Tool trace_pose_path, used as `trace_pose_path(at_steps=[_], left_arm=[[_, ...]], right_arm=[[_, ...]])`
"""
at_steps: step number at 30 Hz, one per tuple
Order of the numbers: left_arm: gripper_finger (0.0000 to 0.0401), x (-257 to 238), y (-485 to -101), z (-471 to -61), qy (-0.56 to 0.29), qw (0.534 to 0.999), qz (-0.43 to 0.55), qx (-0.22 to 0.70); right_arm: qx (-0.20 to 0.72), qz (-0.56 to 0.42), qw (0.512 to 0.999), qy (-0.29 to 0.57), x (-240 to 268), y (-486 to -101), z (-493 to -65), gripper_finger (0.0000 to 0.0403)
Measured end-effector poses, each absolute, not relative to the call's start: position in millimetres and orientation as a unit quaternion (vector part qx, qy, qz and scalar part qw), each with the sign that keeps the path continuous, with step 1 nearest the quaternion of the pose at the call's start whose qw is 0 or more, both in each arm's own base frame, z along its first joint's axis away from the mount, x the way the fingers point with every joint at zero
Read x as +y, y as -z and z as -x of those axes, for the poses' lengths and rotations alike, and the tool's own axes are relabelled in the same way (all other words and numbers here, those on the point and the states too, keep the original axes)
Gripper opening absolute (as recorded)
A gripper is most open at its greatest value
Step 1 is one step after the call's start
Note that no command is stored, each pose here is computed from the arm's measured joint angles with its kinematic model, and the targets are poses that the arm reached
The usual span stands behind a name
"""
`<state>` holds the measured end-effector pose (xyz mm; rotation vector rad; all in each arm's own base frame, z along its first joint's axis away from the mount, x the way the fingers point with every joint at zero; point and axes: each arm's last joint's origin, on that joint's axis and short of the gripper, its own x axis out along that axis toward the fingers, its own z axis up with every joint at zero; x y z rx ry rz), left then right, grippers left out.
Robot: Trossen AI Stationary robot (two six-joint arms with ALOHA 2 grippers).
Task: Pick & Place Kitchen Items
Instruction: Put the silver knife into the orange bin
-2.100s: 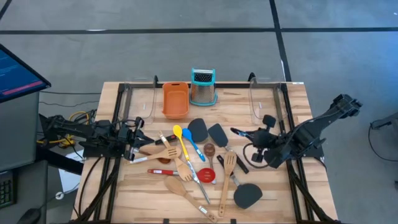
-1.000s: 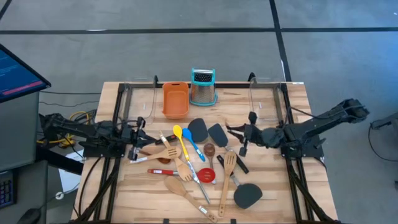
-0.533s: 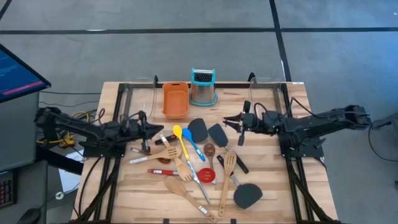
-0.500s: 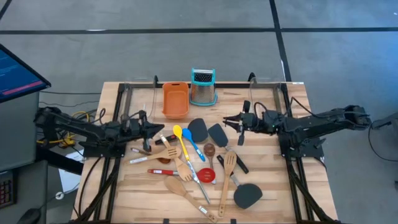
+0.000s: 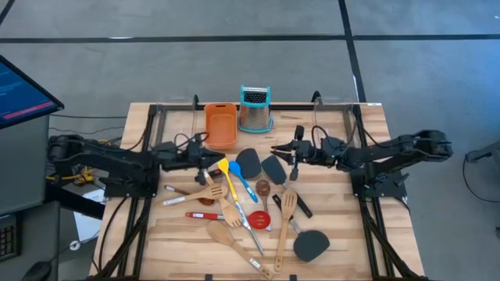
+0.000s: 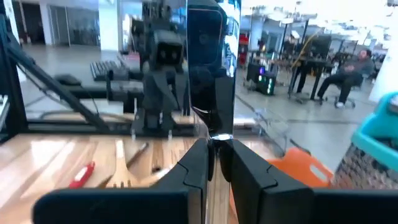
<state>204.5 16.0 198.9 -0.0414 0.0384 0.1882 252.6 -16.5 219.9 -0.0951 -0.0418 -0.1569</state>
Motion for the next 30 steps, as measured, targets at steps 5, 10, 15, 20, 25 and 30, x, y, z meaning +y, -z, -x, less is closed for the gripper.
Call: trace_pose_path(at_steps=[5, 10, 15, 20, 25, 30], left_arm=[[0.0002, 19.1, -196.4, -223.5, -0.071, 0.997, 0.022, 0.030], [0.0002, 18.7, -198.4, -247.8, -0.020, 0.999, 0.023, 0.028], [0.0002, 20.4, -201.2, -276.0, -0.012, 0.999, 0.024, 0.032], [0.0002, 25.7, -200.6, -287.2, -0.022, 0.999, 0.022, 0.036], [0.0002, 29.2, -202.0, -294.1, -0.029, 0.999, 0.020, 0.031], [0.0004, 30.0, -206.1, -301.1, -0.030, 0.999, 0.012, 0.025]], right_arm=[[-0.040, 0.051, 0.995, 0.075, -15.1, -224.7, -263.4, 0.0036], [-0.040, 0.051, 0.995, 0.071, -13.1, -227.3, -274.9, 0.0036], [-0.035, 0.051, 0.996, 0.067, -11.7, -226.1, -284.8, 0.0036], [-0.033, 0.051, 0.996, 0.068, -12.0, -225.4, -286.9, 0.0036], [-0.033, 0.051, 0.996, 0.068, -11.9, -225.4, -286.9, 0.0036], [-0.033, 0.051, 0.996, 0.068, -11.9, -225.4, -286.9, 0.0036]])
